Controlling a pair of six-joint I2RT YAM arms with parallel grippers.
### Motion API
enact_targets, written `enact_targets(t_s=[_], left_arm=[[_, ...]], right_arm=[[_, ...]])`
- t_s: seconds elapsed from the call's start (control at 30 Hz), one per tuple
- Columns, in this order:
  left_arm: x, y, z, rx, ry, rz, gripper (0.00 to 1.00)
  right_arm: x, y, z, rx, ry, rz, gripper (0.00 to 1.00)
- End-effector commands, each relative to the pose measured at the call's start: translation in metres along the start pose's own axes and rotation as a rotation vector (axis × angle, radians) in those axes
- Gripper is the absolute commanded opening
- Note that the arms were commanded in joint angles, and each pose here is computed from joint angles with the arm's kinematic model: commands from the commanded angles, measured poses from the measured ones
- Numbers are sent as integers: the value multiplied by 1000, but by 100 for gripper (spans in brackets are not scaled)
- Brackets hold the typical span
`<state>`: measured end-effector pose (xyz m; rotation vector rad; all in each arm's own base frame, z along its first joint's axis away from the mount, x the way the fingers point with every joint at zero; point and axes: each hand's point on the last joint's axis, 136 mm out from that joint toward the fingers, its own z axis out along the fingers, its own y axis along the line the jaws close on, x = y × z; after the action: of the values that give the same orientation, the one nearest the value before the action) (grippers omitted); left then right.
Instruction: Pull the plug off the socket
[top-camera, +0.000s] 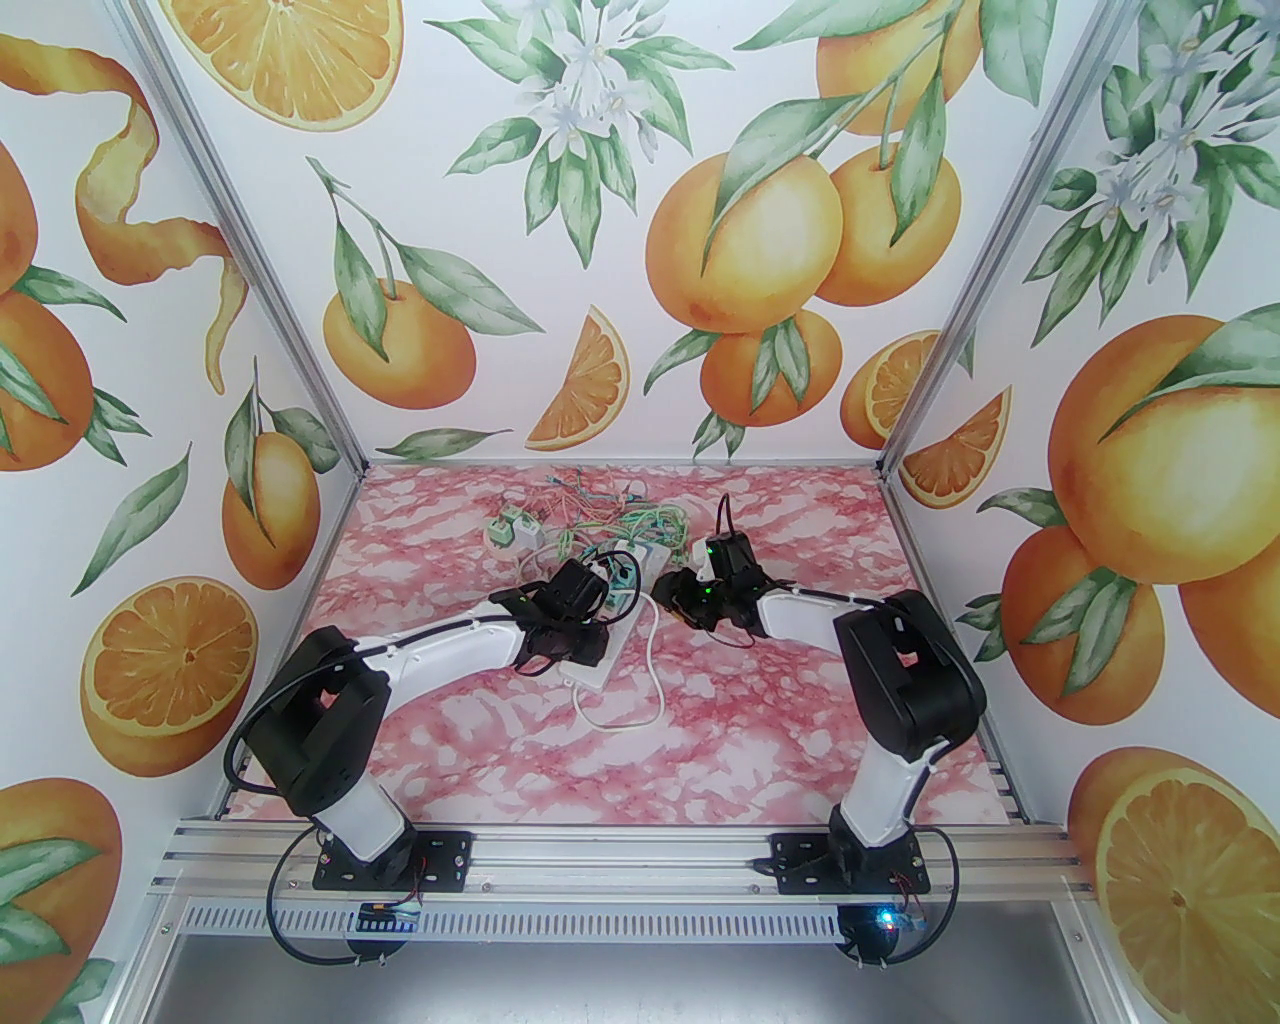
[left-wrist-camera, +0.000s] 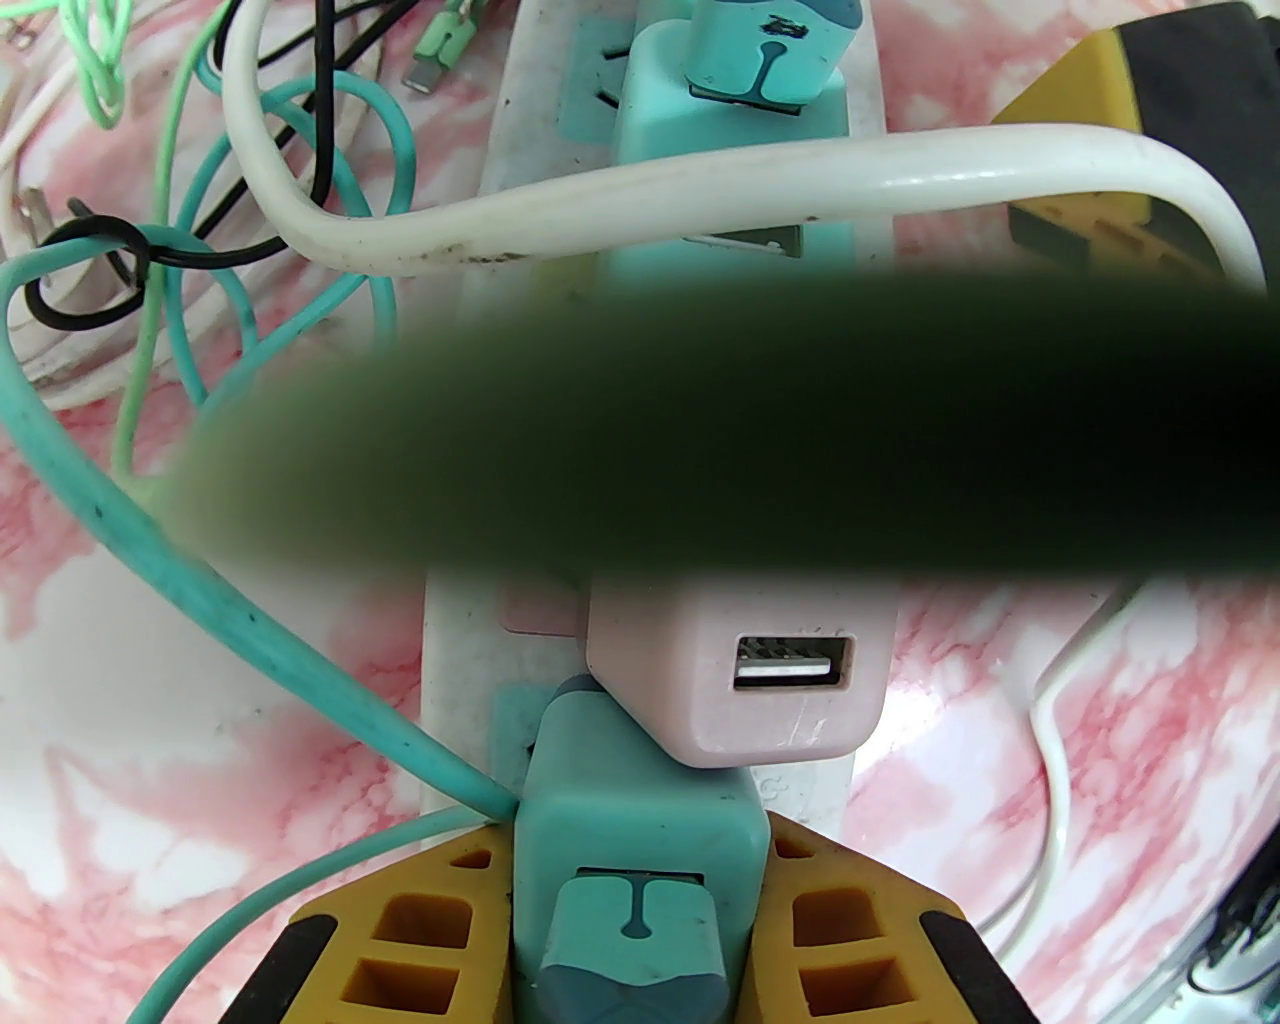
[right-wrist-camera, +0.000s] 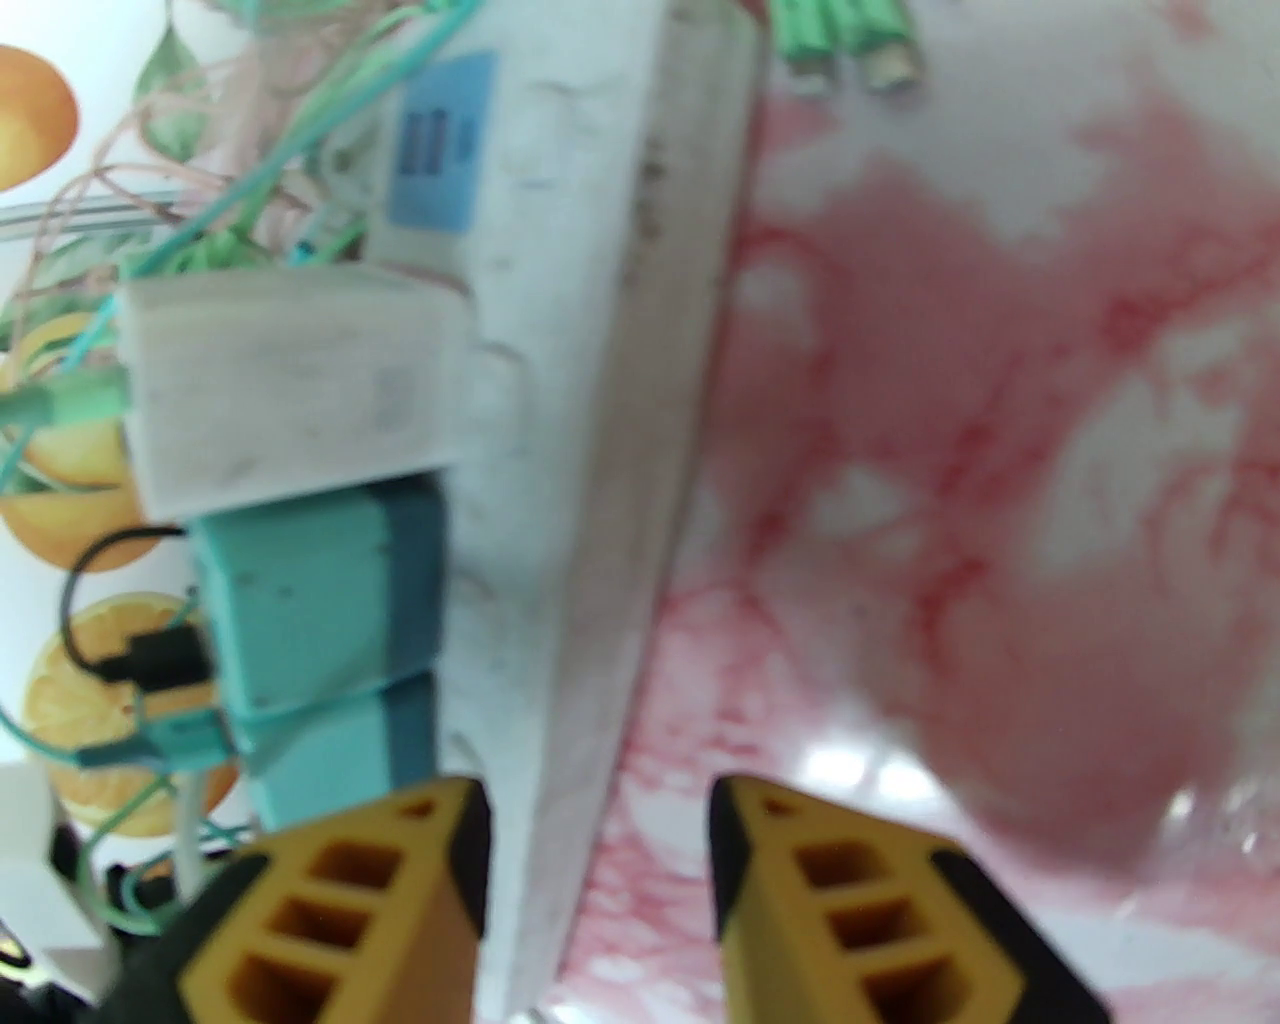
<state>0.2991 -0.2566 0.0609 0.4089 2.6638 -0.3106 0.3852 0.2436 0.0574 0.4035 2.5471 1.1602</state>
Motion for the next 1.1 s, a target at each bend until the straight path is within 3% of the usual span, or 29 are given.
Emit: enact_targets(t_s=[0.0, 0.2, 0.43, 0.6, 1.07], left_arm=[[-14, -10, 1, 24, -29, -18, 24], [-16, -12, 2, 23, -30, -18, 25], [-15, -12, 0, 18, -27, -14, 25], [-16, -13, -1, 17, -25, -9, 25], [-18, -14, 3, 8, -16, 13, 25]], right_arm=[[25, 13, 18, -98, 75, 30, 44], [34, 5, 32, -95, 107, 69, 40], [37, -17, 34, 14, 113, 62, 31], [40, -32, 36, 84, 131, 52, 29], [51, -5, 20, 0, 155, 12, 41]])
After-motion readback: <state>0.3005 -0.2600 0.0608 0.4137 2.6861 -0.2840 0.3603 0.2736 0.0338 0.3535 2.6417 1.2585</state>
